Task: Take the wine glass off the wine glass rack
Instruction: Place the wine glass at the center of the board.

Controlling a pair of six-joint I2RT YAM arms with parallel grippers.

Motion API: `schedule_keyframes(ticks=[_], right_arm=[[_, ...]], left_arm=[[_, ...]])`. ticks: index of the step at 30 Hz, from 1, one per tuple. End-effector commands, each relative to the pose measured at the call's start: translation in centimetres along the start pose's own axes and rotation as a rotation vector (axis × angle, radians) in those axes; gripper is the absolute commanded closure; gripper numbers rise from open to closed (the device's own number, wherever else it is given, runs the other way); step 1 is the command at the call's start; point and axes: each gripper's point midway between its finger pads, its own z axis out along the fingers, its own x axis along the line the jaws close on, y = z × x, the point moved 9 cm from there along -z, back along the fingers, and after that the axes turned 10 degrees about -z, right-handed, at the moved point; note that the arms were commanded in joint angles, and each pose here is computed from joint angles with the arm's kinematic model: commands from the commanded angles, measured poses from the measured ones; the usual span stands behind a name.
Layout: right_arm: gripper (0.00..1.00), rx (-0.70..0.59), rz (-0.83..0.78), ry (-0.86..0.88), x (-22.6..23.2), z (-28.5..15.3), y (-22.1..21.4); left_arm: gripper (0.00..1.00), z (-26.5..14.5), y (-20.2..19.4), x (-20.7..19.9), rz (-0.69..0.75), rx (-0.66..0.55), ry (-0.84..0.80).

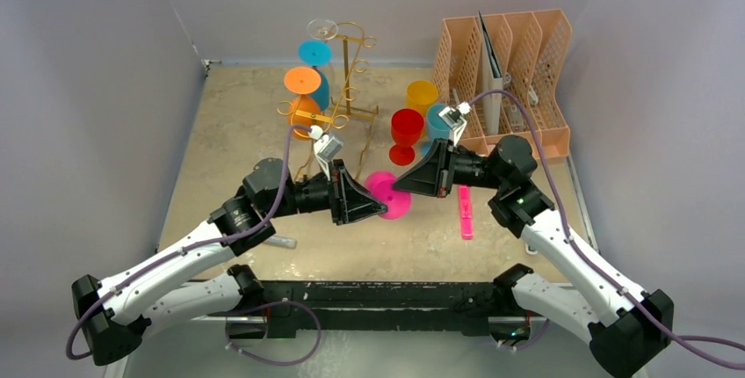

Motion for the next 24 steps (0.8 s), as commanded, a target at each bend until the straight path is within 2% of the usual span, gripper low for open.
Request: schedule_keyframes(ticks=[1,4,10,14,16,17,19,24], right_arm=[[1.00,-0.007,-0.024,0.033,0.94,0.02,0.63],[1.00,-0.016,-0.038,0.035,0.94,-0.02,0.55],[1.00,-0.032,-0.067,0.036,0.84,-0.06,0.52],[1.00,-0.024,-0.074,0.053,0.87,-0.11,0.32],[1.00,-0.026,-0.081,0.060,0.98,-0.17,0.27],[0.97,-0.028,-0.084,0.061,1.05,-0.23,0.29],[0.85,-0.028,-0.089,0.060,1.17,-0.30,0.29],[0.50,-0.011,-0.080,0.032,1.41,-0.53,0.21]], left_arm=[[0.77,0.52,0.40,-0.41,0.037,0.010,-0.049],[0.70,0.73,0.20,-0.32,0.032,0.047,-0.059],[0.71,1.25,0.04,-0.09,0.018,0.086,-0.061],[0.85,1.26,0.13,0.08,0.015,0.066,-0.044],[0.97,1.20,0.08,0.14,0.019,0.064,-0.042],[1.00,1.16,0.06,0.15,0.024,0.065,-0.042],[1.00,1.12,0.03,0.20,0.032,0.065,-0.041],[1.00,1.06,-0.23,0.46,0.070,0.073,-0.056]])
